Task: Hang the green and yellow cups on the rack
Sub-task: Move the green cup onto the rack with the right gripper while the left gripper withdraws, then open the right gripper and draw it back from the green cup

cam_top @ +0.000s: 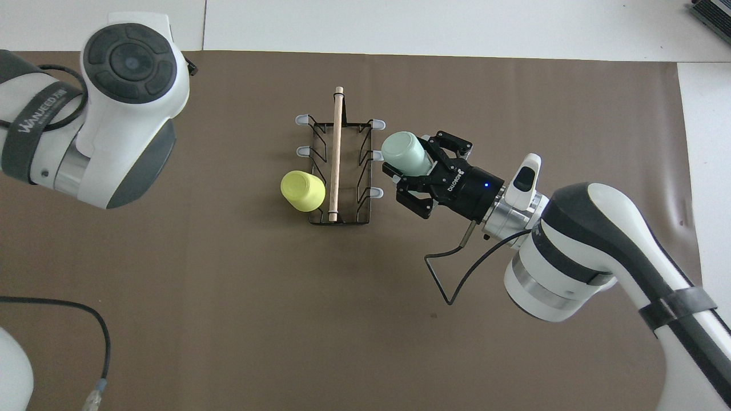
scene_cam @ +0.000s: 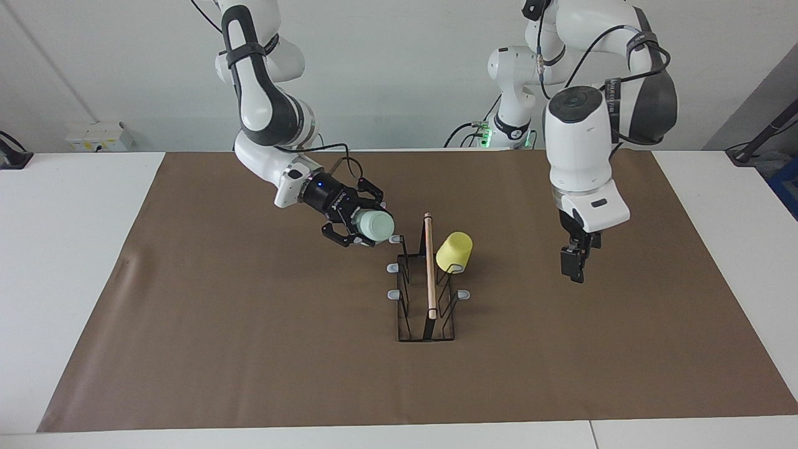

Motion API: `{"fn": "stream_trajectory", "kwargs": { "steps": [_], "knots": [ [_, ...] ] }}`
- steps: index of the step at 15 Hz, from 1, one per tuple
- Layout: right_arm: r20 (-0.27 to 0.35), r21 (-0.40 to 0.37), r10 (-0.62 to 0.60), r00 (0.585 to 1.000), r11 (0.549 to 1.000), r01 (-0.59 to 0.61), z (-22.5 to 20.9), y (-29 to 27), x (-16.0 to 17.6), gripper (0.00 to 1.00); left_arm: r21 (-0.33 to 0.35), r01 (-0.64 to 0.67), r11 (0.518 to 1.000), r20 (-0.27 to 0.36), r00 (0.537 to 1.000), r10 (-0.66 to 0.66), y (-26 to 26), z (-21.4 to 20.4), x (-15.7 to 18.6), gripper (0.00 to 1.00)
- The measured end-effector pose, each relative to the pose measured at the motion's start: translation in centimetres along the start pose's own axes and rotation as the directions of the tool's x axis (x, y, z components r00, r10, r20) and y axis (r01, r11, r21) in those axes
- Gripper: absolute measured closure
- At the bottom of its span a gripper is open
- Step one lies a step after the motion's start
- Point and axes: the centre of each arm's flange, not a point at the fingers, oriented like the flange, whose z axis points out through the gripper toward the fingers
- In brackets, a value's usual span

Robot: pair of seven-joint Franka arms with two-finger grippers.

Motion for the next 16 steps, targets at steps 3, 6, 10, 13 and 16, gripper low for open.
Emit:
{"fn": "stream_trajectory", "kwargs": {
  "steps": [3,6,10,13,16],
  "knots": [
    [0.024,-0.027,0.011,1.000,1.000,-0.010,1.8,-2.9,-1.8,0.33,-0.099,-0.127,0.987,0.115,0.984,0.138,-2.6,1.3,3.3,0.00],
    [0.029,-0.035,0.007,1.000,0.999,-0.006,2.0,-3.2,-1.7,0.33,-0.209,-0.257,0.944,0.159,0.943,0.292,-5.2,1.8,5.9,0.00],
    [0.028,-0.037,0.007,1.000,0.999,-0.006,1.9,-3.1,-1.7,0.33,-0.242,-0.505,0.829,0.151,0.824,0.546,-7.5,-1.8,5.8,0.00],
    [0.026,-0.039,0.004,1.000,0.999,-0.003,2.3,-3.2,-1.3,0.33,-0.249,-0.612,0.751,0.177,0.734,0.656,-10.3,-5.9,5.3,0.00],
    [0.029,-0.044,0.008,1.000,0.999,-0.007,3.2,-4.1,-0.8,0.33,-0.253,-0.643,0.723,0.193,0.699,0.689,-12.5,-10.3,4.1,0.00]
  ]
}}
